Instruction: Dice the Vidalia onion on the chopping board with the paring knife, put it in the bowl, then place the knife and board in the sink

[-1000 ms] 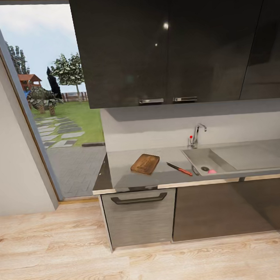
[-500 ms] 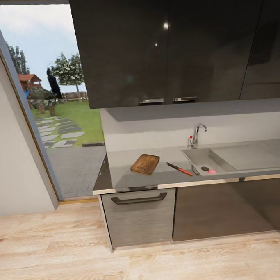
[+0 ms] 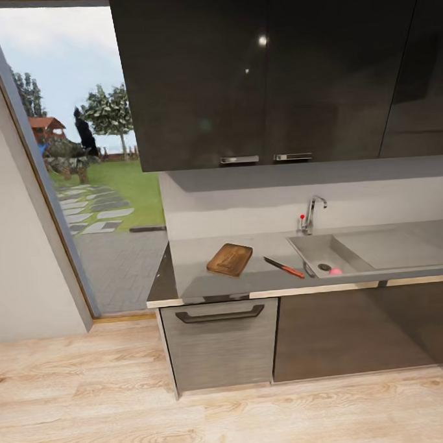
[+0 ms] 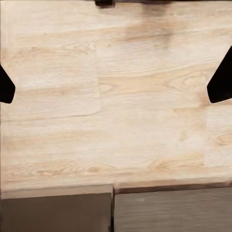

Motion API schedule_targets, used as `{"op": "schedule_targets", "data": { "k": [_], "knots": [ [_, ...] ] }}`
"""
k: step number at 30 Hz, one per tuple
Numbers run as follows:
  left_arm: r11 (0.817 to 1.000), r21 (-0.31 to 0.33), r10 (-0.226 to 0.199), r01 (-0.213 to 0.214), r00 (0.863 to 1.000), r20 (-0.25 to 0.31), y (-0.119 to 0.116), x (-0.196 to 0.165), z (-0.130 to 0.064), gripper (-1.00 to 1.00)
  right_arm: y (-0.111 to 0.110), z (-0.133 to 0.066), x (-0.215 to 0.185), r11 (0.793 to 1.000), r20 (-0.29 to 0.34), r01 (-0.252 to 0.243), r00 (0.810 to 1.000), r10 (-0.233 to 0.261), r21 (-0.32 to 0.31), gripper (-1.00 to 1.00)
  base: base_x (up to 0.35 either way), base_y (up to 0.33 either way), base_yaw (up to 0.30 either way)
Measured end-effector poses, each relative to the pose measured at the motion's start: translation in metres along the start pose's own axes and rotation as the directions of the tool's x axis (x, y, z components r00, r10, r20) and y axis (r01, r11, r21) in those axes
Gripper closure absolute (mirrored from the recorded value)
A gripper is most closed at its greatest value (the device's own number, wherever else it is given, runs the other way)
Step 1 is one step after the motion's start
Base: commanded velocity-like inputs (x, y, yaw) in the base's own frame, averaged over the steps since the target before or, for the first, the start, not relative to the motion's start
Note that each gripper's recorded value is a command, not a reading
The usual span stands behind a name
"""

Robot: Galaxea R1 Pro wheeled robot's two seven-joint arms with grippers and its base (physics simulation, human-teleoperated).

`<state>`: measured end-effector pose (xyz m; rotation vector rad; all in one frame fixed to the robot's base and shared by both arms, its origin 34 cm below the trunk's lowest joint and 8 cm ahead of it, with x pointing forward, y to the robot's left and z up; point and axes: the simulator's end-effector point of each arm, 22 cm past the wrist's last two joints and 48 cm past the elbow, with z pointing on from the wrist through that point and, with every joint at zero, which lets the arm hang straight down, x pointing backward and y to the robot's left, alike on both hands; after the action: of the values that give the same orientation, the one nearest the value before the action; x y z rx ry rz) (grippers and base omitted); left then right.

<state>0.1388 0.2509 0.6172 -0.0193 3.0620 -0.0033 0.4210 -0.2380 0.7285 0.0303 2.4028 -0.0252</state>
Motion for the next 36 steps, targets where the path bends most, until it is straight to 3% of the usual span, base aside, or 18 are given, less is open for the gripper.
{"op": "schedule_targets", "data": {
  "k": [6, 10, 15, 22, 25, 27, 30, 31, 35, 36],
  "knots": [
    [1.0, 0.001, 0.0, 0.0, 1.0, 0.011, -0.001, -0.003, 0.0, -1.0, -0.004, -0.004, -0.079, 1.0, 0.076, -0.01, 0.997, 0.008, 0.024, -1.0, 0.0, 0.0, 0.0],
    [1.0, 0.001, -0.001, 0.001, 1.0, 0.02, 0.0, -0.006, 0.0, -1.0, 0.0, -0.018, -0.137, 1.0, 0.119, -0.018, 0.993, 0.016, 0.019, -1.0, 0.0, 0.0, 0.0],
    [1.0, 0.0, 0.001, -0.001, 0.994, 0.112, 0.001, -0.045, -0.001, -1.0, 0.005, -0.04, -0.19, 0.999, 0.17, -0.039, 0.985, 0.035, 0.023, -1.0, 0.0, 0.0, 0.0],
    [1.0, -0.003, 0.003, -0.002, 0.965, 0.262, 0.002, -0.117, -0.012, -1.0, 0.019, -0.057, -0.224, 0.998, 0.234, -0.018, 0.972, 0.004, 0.059, -1.0, 0.0, 0.0, 0.0],
    [1.0, -0.003, 0.005, -0.004, 0.944, 0.331, 0.001, -0.151, -0.021, -1.0, 0.028, -0.061, -0.243, 0.997, 0.265, -0.025, 0.964, 0.005, 0.071, -1.0, 0.0, 0.0, 0.0],
    [1.0, -0.003, 0.008, -0.008, 0.916, 0.402, 0.001, -0.188, -0.034, -1.0, 0.042, -0.067, -0.269, 0.997, 0.306, -0.046, 0.952, 0.025, 0.06, -1.0, 0.0, 0.0, 0.0],
    [1.0, -0.002, 0.01, -0.01, 0.893, 0.451, 0.0, -0.214, -0.045, -1.0, 0.047, -0.07, -0.294, 0.997, 0.333, -0.053, 0.943, 0.033, 0.053, -1.0, 0.0, 0.0, 0.0],
    [1.0, -0.002, 0.011, -0.012, 0.875, 0.484, -0.001, -0.229, -0.054, -1.0, 0.05, -0.071, -0.311, 0.997, 0.341, -0.052, 0.939, 0.032, 0.05, -1.0, 0.0, 0.0, 0.0],
    [1.0, -0.002, 0.012, -0.013, 0.83, 0.557, -0.002, -0.25, -0.078, -1.0, 0.058, -0.076, -0.354, 0.998, 0.361, -0.048, 0.932, 0.031, 0.037, -1.0, 0.0, 0.0, 0.0],
    [1.0, -0.001, 0.012, -0.013, 0.826, 0.563, -0.002, -0.25, -0.081, -1.0, 0.059, -0.077, -0.357, 0.998, 0.362, -0.048, 0.931, 0.032, 0.036, -1.0, 0.0, 0.0, 0.0]
  ]
}}
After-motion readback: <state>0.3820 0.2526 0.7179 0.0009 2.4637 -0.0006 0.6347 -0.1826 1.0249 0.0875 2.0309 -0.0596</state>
